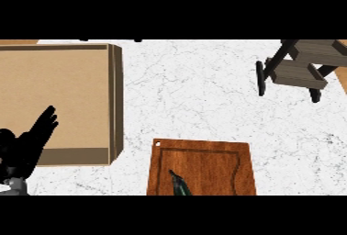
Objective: Pick the tomato from the cutting board and place it in the tiered basket
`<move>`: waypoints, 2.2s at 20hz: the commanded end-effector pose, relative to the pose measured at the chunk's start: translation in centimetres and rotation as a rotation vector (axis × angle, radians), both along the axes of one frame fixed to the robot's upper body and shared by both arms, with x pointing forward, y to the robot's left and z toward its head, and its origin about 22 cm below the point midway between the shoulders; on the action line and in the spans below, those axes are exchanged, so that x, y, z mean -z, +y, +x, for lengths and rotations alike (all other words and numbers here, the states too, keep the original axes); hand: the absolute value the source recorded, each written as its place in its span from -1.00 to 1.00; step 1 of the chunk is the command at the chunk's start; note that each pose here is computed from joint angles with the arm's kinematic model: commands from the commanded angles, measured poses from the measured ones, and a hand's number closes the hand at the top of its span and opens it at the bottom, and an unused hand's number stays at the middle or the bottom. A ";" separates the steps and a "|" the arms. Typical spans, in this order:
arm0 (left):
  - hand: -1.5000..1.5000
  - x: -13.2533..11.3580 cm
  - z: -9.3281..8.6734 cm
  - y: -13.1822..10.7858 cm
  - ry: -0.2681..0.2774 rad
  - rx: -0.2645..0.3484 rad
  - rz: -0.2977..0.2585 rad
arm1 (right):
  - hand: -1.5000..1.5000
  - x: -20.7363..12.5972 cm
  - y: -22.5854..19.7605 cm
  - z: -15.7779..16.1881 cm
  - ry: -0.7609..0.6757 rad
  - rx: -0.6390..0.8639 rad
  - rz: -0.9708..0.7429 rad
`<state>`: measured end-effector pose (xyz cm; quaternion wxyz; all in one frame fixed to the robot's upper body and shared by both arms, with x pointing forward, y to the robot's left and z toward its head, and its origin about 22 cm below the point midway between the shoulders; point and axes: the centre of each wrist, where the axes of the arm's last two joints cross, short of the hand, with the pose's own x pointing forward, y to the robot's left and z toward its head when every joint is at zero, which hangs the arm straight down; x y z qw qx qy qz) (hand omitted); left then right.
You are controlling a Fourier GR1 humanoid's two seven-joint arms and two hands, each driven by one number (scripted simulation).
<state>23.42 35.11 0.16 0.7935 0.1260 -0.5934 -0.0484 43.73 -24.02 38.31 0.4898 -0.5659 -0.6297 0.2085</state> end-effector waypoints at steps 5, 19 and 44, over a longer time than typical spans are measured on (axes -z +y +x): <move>0.00 1.2 -0.3 -1.0 0.063 0.015 -0.028 | 1.00 -2.5 -6.4 -1.0 0.113 0.063 -0.406; 0.00 0.7 0.2 -1.9 0.045 0.016 -0.010 | 1.00 -3.1 -7.5 0.0 0.275 0.043 -0.485; 0.00 2.1 -0.7 -0.3 0.060 0.006 -0.020 | -1.00 -7.9 -14.4 -4.7 0.147 0.289 0.211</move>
